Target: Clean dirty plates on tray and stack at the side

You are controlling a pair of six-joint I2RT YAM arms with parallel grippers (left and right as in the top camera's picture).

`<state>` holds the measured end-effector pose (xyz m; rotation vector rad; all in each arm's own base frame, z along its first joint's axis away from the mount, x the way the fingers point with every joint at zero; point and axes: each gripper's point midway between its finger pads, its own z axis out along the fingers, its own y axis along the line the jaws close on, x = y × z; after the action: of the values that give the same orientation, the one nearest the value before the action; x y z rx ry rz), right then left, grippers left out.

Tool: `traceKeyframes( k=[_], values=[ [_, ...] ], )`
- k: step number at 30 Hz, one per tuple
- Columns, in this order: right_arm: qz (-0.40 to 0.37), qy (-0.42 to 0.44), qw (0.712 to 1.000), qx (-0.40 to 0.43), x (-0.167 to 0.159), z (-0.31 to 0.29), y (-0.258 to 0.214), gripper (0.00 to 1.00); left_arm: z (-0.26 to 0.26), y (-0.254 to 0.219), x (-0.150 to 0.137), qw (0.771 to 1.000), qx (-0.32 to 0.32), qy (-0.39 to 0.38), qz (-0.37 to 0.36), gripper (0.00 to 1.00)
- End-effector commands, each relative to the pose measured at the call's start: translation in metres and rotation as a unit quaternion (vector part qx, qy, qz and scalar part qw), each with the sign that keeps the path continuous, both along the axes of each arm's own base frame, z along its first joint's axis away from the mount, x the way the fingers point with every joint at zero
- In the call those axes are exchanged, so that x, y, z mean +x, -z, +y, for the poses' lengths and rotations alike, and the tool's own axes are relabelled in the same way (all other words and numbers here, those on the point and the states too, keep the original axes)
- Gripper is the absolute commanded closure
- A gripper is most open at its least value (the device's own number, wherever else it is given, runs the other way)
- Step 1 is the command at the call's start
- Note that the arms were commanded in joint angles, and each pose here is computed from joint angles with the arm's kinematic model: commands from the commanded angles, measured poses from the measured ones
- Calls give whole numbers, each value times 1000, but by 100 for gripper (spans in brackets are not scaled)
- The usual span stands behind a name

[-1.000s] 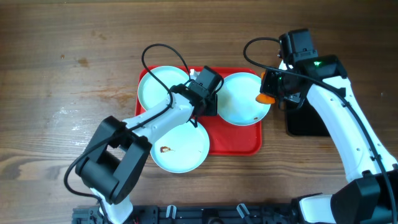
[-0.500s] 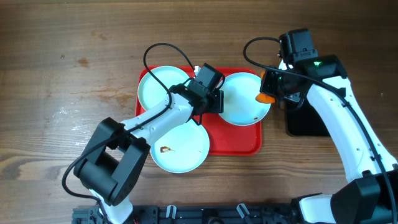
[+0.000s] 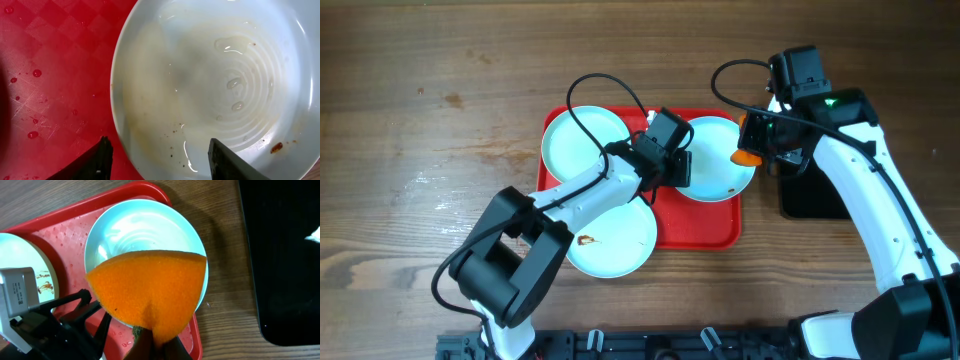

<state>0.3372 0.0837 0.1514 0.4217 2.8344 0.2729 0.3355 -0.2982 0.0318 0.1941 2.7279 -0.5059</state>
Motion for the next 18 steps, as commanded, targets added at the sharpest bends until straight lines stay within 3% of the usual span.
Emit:
traceKeyframes(
  k=[1, 4, 5, 6, 7, 18],
  values=[
    [-10, -8, 1000, 10, 2, 3, -7, 96, 1, 19, -4, 1000, 9, 0, 19, 44],
    [-6, -9, 1000, 9, 0, 3, -7, 96, 2, 33, -6, 999, 16, -9, 34, 51],
    [-6, -10, 1000, 8, 0, 3, -6, 96, 2, 33, -6, 999, 16, -9, 33, 57],
    [-5, -10, 1000, 8, 0, 2, -6, 96, 2, 32, -5, 999, 14, -9, 32, 79],
    [-5, -10, 1000, 8, 0, 2, -6, 96, 2, 32, -5, 999, 14, -9, 31, 94],
    [1, -10, 1000, 7, -3, 2, -5, 95, 15, 34, 4, 998, 38, -53, 16, 96]
  ],
)
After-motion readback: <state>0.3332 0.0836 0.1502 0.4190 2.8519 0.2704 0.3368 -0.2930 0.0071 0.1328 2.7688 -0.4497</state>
